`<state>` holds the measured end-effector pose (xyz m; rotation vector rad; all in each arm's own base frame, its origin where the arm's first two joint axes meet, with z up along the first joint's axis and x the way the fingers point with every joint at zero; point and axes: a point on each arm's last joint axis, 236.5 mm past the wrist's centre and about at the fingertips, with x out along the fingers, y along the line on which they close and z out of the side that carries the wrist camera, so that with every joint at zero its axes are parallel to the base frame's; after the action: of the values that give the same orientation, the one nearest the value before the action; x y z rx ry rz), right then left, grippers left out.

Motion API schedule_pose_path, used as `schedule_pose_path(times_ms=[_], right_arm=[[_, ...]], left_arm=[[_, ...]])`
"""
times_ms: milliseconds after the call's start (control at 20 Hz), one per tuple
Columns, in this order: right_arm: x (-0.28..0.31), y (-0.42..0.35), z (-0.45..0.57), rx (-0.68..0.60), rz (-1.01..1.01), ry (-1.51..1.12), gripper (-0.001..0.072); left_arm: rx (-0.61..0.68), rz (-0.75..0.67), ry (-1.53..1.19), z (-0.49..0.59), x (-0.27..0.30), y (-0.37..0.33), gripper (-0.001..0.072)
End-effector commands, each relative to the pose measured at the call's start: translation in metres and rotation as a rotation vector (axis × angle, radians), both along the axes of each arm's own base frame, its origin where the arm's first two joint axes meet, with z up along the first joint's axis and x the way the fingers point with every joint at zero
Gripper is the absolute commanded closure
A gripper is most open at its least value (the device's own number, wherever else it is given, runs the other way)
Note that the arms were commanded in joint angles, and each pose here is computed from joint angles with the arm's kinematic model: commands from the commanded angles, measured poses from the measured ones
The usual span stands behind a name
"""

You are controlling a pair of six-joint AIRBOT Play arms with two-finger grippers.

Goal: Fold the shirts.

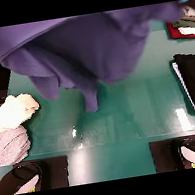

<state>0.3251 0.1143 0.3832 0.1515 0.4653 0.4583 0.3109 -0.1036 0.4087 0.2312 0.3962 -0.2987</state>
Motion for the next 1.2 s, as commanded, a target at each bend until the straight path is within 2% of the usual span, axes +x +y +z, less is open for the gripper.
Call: schedule_pose_path(times_ms=[0, 100, 200, 600, 750, 950, 1000, 1050, 1100, 1150], right_arm=[[-0.039, -0.043, 0.046, -0.037, -0.146, -0.114, 0.0695], [-0.038, -0.053, 0.051, -0.039, -0.183, -0.124, 0.0696], [-0.024, -0.053, 0.039, -0.029, -0.18, -0.072, 0.0696], [0.095, 0.001, -0.122, -0.114, -0.016, 0.373, 0.0695], [0.134, 0.018, -0.194, -0.13, 0.011, 0.512, 0.0694], [0.177, 0.024, -0.251, -0.087, -0.028, 0.575, 0.0693], [0.183, 0.025, -0.259, -0.078, -0.037, 0.581, 0.0685], [0.187, 0.026, -0.264, -0.07, -0.037, 0.582, 0.0559], [0.19, 0.028, -0.265, -0.052, -0.034, 0.582, 0.0283], [0.191, 0.028, -0.262, -0.035, -0.034, 0.58, 0.0167]], left_arm=[[-0.107, -0.135, 0.0, 0.01, -0.019, -0.033, 0.0682], [-0.142, -0.216, 0.046, 0.0, -0.019, -0.058, 0.0682], [-0.123, -0.221, 0.132, -0.032, -0.005, -0.068, 0.0682], [0.141, -0.122, 0.514, -0.282, 0.077, -0.071, 0.0682], [0.114, -0.018, 0.638, -0.347, 0.105, -0.049, 0.0682], [-0.057, 0.127, 0.723, -0.37, 0.126, -0.003, 0.0679], [-0.074, 0.151, 0.725, -0.369, 0.129, 0.008, 0.0487], [-0.08, 0.173, 0.733, -0.37, 0.128, 0.019, 0.023], [-0.078, 0.189, 0.748, -0.371, 0.126, 0.029, 0.0162], [-0.073, 0.196, 0.756, -0.371, 0.124, 0.038, 0.0165]])
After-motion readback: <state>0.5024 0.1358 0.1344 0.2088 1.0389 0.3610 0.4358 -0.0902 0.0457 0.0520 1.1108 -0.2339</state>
